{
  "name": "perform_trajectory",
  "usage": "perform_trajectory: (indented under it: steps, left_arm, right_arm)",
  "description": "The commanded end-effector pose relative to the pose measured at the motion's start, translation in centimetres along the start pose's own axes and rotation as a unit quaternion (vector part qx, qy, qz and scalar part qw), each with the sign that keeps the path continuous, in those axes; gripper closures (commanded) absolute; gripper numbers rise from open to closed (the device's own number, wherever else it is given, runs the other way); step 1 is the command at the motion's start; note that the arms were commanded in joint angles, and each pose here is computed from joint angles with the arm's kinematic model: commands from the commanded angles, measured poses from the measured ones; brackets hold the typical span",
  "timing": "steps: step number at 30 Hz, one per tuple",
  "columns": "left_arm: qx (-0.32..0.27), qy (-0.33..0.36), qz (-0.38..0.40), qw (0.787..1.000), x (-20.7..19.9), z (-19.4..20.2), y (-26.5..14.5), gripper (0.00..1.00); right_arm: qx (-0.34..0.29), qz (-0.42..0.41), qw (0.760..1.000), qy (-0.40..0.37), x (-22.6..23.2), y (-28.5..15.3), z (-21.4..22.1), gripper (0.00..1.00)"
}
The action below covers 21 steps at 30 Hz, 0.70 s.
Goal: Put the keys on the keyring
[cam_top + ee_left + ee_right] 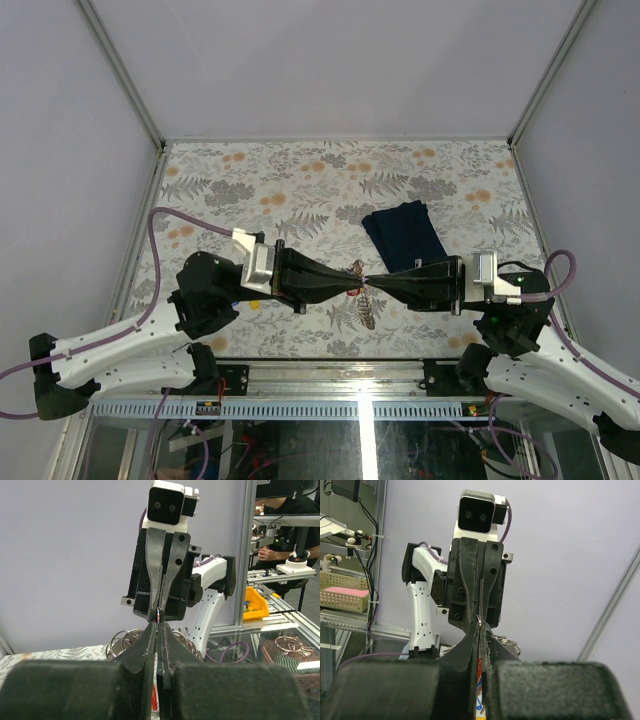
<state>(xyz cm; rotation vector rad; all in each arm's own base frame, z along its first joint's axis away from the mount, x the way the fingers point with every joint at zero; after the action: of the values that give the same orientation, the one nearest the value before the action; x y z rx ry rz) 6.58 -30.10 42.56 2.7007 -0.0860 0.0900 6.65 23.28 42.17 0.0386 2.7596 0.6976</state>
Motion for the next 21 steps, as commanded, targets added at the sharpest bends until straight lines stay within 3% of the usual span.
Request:
perform_trajectory:
  steps: [1, 10, 21]
  left_arm:
    - [0.026, 0.045, 0.011, 0.999, 0.0, -0.7, 0.2, 1.00]
    - [0.136, 0.071, 0.009, 0.988, 0.2, 0.1, -1.3, 1.00]
    - [0.298, 0.025, 0.025, 0.954, -0.2, 2.3, -3.3, 1.00]
  right_arm:
    - [-0.011, -0.003, 1.000, -0.024, -0.1, 0.2, -1.6, 0.97]
    - [0.028, 0.018, 0.999, -0.040, -0.3, -1.1, -1.3, 0.73]
    - [0.128, 0.032, 0.991, -0.017, 0.0, -3.1, 1.4, 0.69]
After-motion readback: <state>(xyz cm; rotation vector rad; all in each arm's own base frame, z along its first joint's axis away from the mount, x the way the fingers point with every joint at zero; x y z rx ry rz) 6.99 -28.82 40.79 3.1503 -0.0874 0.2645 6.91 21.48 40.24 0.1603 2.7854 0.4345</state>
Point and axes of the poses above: each gripper's point midway between its finger pads, its own y axis out along the fingers, its own x axis along the line the jaws close on, z = x × y, the point moved 3 cm from there along -y, back along the fingers, and after that the axes turned 1 degree about -y, right-handed, at the moved point
